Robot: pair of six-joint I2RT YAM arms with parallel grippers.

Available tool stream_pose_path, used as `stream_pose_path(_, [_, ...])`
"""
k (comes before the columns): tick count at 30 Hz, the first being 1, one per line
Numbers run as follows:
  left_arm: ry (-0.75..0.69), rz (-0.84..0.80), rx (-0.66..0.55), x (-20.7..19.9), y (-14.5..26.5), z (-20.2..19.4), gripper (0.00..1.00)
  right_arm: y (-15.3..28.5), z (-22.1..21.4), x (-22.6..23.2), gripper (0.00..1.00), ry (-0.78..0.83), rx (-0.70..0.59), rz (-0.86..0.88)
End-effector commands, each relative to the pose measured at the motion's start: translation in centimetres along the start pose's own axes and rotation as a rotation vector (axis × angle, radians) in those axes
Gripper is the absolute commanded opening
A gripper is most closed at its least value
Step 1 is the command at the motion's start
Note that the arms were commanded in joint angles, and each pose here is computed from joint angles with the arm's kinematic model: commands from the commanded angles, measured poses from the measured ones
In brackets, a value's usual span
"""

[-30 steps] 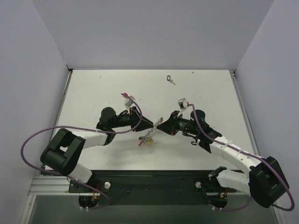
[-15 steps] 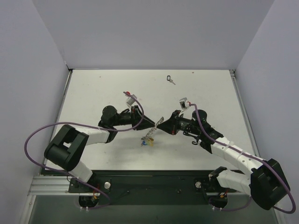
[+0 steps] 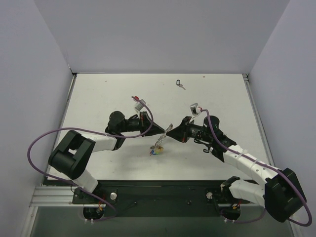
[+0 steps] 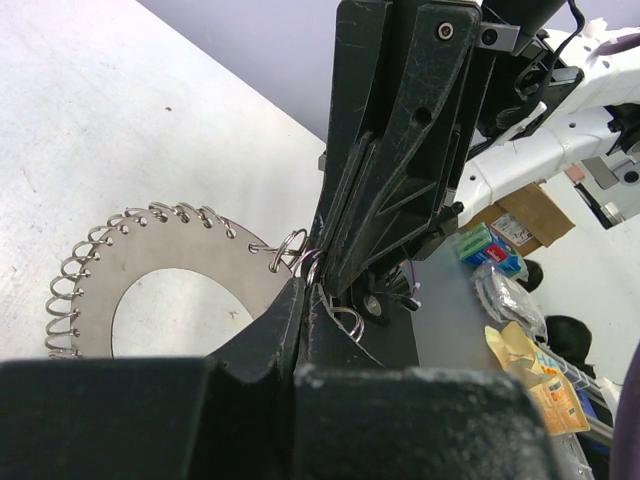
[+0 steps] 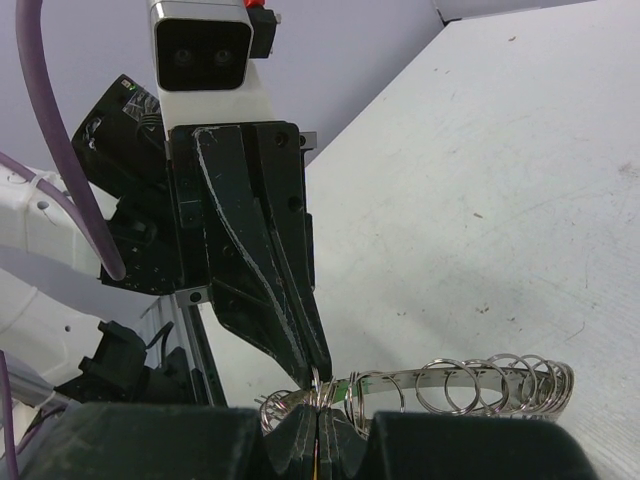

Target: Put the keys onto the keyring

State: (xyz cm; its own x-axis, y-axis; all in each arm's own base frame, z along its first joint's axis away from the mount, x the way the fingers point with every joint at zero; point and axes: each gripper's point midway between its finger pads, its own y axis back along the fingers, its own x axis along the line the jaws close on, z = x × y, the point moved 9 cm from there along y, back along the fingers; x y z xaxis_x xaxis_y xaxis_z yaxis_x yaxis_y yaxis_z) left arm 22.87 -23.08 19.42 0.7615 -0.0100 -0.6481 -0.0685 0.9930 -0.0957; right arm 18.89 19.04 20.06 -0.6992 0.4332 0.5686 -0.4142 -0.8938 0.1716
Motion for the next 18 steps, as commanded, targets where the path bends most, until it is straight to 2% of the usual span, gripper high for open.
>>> stream_pose_path(1, [-0.086, -0.076, -0.001, -1.0, -1.2, 1.5, 0.0, -0.4, 3.0, 1.5, 0.0, 0.093, -0.108, 0.091])
stream_pose_path(4, [-0.106, -0.072, 0.001, -1.1, -1.2, 1.6, 0.0, -0.6, 2.8, 1.2, 0.01, 0.069, -0.063, 0.068])
stream_pose_path(5, [-0.112, -0.06, 0.003, -1.1, -1.2, 1.6, 0.0, -0.7, 2.8, 1.0, 0.06, 0.077, -0.049, 0.057])
stream_pose_path(6, [-0.12, -0.054, 0.004, -1.2, -1.2, 1.7, 0.0, -0.7, 2.8, 1.0, 0.17, 0.08, -0.043, 0.049])
stream_pose_path(8, [-0.137, -0.023, 0.015, -1.3, -1.1, 1.9, 0.0, -0.2, 2.5, 0.8, 0.3, 0.084, -0.033, 0.009])
stream_pose_path(9, [-0.151, -0.01, 0.017, -1.4, -1.1, 2.2, 0.0, 0.0, 2.5, 0.8, 0.41, 0.109, -0.036, -0.004])
stream_pose_path(10, [-0.109, 0.033, 0.052, -1.1, -1.0, 1.7, 0.0, 0.4, 1.9, 0.5, 0.47, 0.109, -0.018, -0.028])
stream_pose_path(12, [-0.19, 0.092, 0.064, -1.3, -1.0, 2.1, 0.0, 1.3, 2.3, 0.6, 0.61, 0.167, -0.047, -0.066])
stream_pose_path(16, [-0.269, 0.236, 0.166, -1.8, -1.1, 2.3, 0.0, 2.9, 2.7, 0.8, 0.71, 0.221, -0.071, -0.128])
stream_pose_path(18, [-0.276, 0.237, 0.179, -2.2, -1.2, 2.3, 0.0, 3.3, 2.9, 0.7, 0.74, 0.23, -0.065, -0.142])
